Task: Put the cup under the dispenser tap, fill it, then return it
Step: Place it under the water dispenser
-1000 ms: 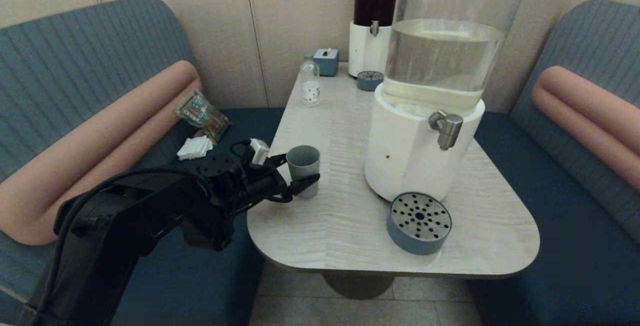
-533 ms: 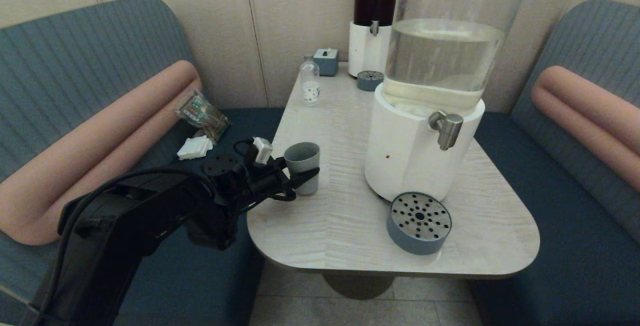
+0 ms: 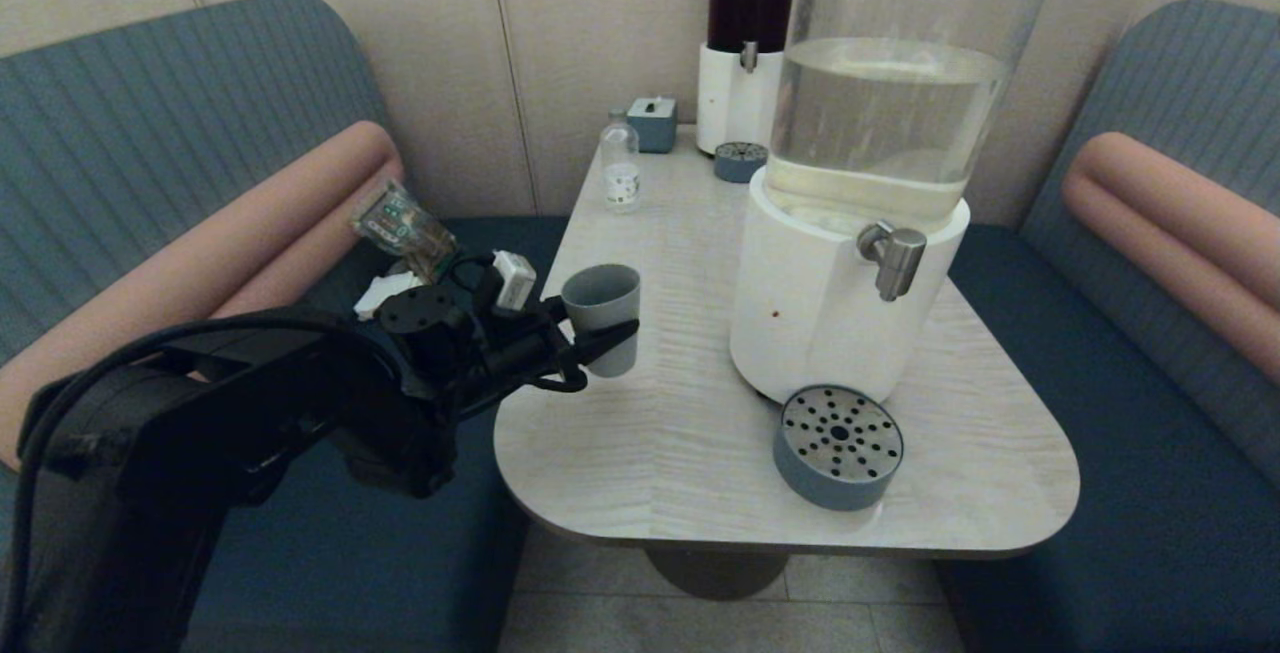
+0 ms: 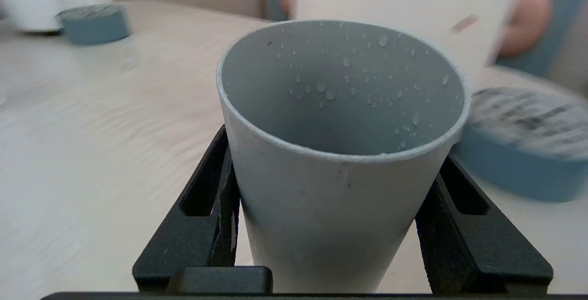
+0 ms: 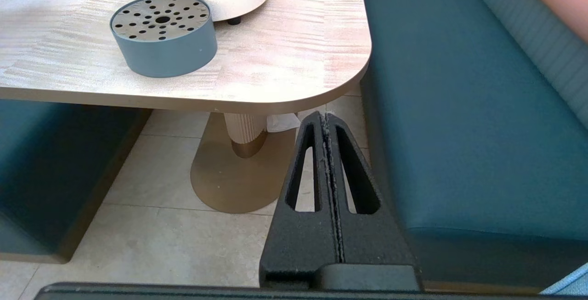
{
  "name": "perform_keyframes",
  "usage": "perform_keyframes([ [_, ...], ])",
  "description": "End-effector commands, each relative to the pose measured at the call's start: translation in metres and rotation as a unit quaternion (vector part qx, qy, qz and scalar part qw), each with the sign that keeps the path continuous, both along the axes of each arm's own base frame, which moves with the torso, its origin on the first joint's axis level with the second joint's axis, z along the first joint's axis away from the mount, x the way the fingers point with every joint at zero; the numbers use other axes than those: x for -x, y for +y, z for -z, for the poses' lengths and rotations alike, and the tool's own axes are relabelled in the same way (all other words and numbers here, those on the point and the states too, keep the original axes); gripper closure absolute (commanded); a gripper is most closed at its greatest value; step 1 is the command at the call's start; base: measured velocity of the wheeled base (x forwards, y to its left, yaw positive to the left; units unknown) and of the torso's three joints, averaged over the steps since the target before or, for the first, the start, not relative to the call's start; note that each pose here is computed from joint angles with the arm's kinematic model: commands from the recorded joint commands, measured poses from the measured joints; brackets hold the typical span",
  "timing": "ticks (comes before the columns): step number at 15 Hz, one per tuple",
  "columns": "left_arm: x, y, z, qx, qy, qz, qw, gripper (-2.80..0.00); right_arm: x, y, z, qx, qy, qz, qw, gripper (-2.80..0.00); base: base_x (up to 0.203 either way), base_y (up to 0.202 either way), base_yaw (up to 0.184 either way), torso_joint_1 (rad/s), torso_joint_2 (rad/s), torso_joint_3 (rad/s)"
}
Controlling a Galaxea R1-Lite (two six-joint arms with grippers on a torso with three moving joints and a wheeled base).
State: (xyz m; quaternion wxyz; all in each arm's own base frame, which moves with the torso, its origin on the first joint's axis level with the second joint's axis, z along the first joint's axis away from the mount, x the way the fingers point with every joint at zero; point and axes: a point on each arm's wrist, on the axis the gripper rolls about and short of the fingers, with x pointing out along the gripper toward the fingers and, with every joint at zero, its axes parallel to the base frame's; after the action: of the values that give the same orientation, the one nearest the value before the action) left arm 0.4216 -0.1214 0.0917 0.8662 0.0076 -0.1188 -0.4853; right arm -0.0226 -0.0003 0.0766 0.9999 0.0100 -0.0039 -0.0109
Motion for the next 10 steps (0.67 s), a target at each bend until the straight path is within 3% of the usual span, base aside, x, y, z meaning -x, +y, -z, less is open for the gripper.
perform_keyframes([
  [1, 0.029, -0.013, -0.038, 0.008, -0.025, 0.025, 0.9993, 0.0, 0.0, 0.0, 0.0, 0.0, 0.0, 0.0, 1.0, 0.0, 0.0, 0.0, 0.0, 0.0, 0.0, 0.0],
  [6, 0.069, -0.067, -0.056, 0.024, -0.028, 0.073, 0.9967, 0.0, 0.0, 0.0, 0.0, 0.0, 0.0, 0.0, 1.0, 0.0, 0.0, 0.0, 0.0, 0.0, 0.0, 0.0],
  [10, 0.071, -0.104, -0.05, 0.034, -0.034, 0.1, 0.9938, 0.0, 0.0, 0.0, 0.0, 0.0, 0.0, 0.0, 1.0, 0.0, 0.0, 0.0, 0.0, 0.0, 0.0, 0.0],
])
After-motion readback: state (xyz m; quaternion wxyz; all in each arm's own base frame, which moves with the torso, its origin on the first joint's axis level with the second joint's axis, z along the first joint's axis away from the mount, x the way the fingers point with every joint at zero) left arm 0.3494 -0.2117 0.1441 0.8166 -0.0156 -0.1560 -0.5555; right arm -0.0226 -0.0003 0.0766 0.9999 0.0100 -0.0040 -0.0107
